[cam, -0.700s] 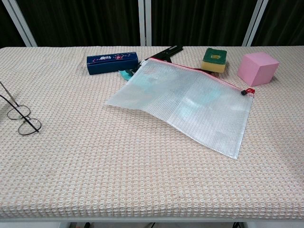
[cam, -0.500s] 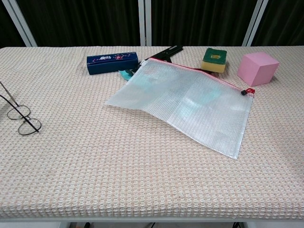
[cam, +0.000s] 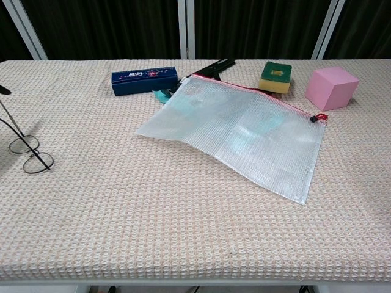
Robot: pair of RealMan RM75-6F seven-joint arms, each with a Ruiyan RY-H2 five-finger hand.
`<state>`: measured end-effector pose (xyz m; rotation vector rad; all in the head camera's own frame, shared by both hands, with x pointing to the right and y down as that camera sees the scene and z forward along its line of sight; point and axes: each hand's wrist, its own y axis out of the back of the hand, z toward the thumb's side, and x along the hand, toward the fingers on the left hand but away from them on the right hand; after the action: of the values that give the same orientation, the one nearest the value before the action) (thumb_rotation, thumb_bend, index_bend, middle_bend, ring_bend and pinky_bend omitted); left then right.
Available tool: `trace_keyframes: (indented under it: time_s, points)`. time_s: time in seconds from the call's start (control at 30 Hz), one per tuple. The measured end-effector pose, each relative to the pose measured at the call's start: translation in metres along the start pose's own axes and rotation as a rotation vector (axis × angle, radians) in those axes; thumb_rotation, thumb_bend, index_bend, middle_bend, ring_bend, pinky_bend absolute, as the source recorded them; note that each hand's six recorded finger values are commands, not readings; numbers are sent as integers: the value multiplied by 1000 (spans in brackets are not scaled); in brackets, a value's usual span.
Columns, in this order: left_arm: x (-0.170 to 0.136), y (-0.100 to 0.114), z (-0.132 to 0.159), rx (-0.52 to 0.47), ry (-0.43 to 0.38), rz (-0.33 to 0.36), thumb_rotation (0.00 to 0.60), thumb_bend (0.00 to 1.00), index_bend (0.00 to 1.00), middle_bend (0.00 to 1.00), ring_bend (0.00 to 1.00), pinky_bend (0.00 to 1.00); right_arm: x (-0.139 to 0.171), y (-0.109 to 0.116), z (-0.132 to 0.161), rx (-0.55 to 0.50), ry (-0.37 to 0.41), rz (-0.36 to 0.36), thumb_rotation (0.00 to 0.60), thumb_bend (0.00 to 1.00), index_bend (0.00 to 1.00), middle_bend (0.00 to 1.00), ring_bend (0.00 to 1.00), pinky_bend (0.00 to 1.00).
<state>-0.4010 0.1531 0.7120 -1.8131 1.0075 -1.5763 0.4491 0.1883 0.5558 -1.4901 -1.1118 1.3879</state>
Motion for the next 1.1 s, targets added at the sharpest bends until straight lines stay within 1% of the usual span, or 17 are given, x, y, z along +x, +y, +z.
trace_keyframes:
  time_s: [0.13,0.23,0.4,0.53,0.63,0.73,0.8,0.9,1.0,1.03,1.1]
  points:
    - [-1,-3,10,27,-63,-8,600,675,122,919,887,940,1,-4,0,6,-2,14,600,367,0,0,0,0]
    - [-5,-5,12,47,-91,-14,600,675,122,920,887,941,1,-8,-1,10,-6,26,600,367,0,0,0,0]
    - [-13,-8,11,88,-110,-26,600,676,133,922,888,941,3,-8,-1,14,-3,26,600,366,0,0,0,0]
    - [-22,-13,9,131,-122,-58,600,681,155,923,889,940,4,-9,0,13,-1,28,600,367,0,0,0,0]
    - [-25,-15,8,153,-121,-75,600,683,167,923,889,941,5,-9,1,14,1,29,600,367,0,0,0,0]
    - [-28,-13,6,153,-111,-71,600,684,165,923,889,941,5,-9,2,14,2,27,600,367,0,0,0,0]
    - [-29,-9,4,146,-103,-53,600,684,148,922,889,941,5,-7,2,15,2,23,600,367,0,0,0,0]
    - [-30,2,0,120,-80,10,600,683,102,918,887,941,5,-6,2,15,1,18,600,367,0,0,0,0]
    - [-33,21,-3,65,-53,114,600,691,79,915,886,940,4,-6,2,14,2,20,600,367,0,0,0,0]
    - [-35,29,-3,37,-47,164,600,700,75,916,887,941,4,-6,2,13,2,21,600,367,0,0,0,0]
    - [-40,42,-1,-8,-47,238,600,720,74,919,887,940,4,-6,3,10,5,19,600,367,0,0,0,0]
